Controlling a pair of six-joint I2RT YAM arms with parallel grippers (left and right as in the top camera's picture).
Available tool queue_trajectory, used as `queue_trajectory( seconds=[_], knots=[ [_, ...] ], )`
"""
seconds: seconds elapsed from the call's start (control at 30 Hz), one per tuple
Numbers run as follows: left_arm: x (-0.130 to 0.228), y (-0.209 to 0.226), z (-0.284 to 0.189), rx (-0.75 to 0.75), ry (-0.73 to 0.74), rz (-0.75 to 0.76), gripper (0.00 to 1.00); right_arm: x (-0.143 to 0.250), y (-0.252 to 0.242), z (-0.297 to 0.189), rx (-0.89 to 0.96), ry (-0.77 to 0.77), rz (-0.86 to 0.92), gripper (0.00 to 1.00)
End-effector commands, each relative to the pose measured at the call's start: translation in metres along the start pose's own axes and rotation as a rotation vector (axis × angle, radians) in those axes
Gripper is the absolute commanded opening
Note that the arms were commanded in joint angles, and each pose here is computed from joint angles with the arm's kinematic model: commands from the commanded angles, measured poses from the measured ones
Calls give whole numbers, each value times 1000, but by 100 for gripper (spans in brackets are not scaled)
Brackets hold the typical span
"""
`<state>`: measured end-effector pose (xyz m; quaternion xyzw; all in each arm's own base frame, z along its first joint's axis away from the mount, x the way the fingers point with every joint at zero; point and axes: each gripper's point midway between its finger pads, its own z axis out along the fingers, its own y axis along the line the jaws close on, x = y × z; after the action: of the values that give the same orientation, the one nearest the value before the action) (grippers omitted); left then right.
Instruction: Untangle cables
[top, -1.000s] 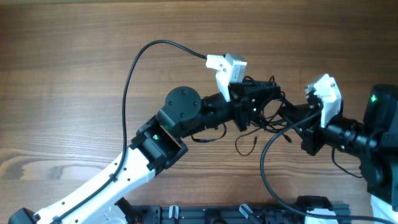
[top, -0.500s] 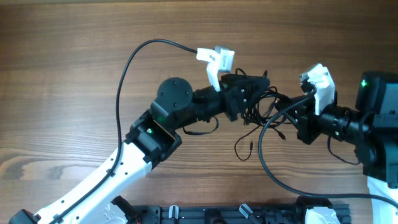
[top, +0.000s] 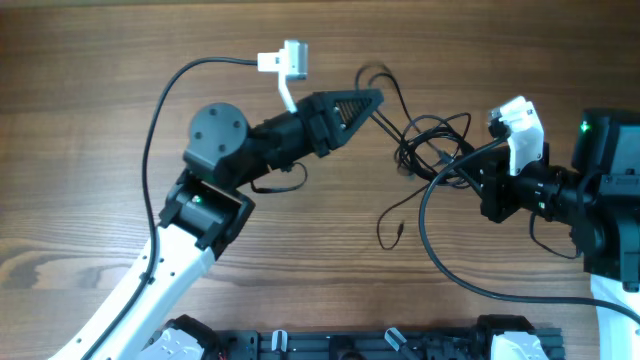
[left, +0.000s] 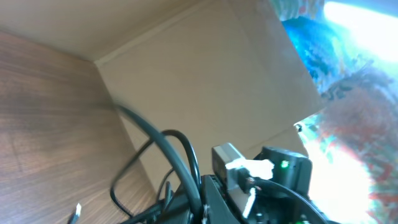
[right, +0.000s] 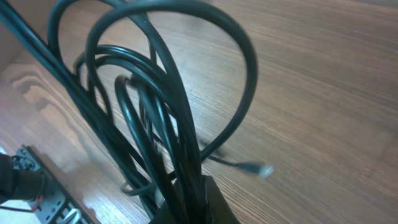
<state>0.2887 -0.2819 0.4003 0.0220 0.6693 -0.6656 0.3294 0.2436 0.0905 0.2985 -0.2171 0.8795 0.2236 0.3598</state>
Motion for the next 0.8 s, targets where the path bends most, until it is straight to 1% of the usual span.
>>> queue_trajectory(
  seconds=[0.0,0.13,0.43,0.5,0.57,0.6,0.63,0.7,0.73,0.77],
  knots=[
    [-23,-14,-17,29,-49,-73,4,8,-17,0,87,40,23,4],
    [-40,-5,-31,15,-62,-127,4,8,-17,0,87,40,23,4],
    [-73,17,-72,-36,-80,-112,4,8,-17,0,87,40,22,4],
    [-79,29,-80,-76,-101,-149,4,8,-17,0,87,40,22,4],
    [-77,44,-85,-123,-97,-211,4,8,-17,0,87,40,22,4],
    [-74,50,-86,-143,-90,-240,7,8,-17,0,87,39,22,4],
    [-70,57,-87,-169,-82,-270,12,7,-17,0,88,36,20,5],
    [-61,70,-88,-216,-60,-273,28,5,-18,0,91,28,17,4],
    [-56,76,-90,-239,-44,-273,44,4,-19,0,95,24,20,4],
    [-53,81,-91,-257,-34,-275,52,3,-19,0,98,20,23,4]
  ],
)
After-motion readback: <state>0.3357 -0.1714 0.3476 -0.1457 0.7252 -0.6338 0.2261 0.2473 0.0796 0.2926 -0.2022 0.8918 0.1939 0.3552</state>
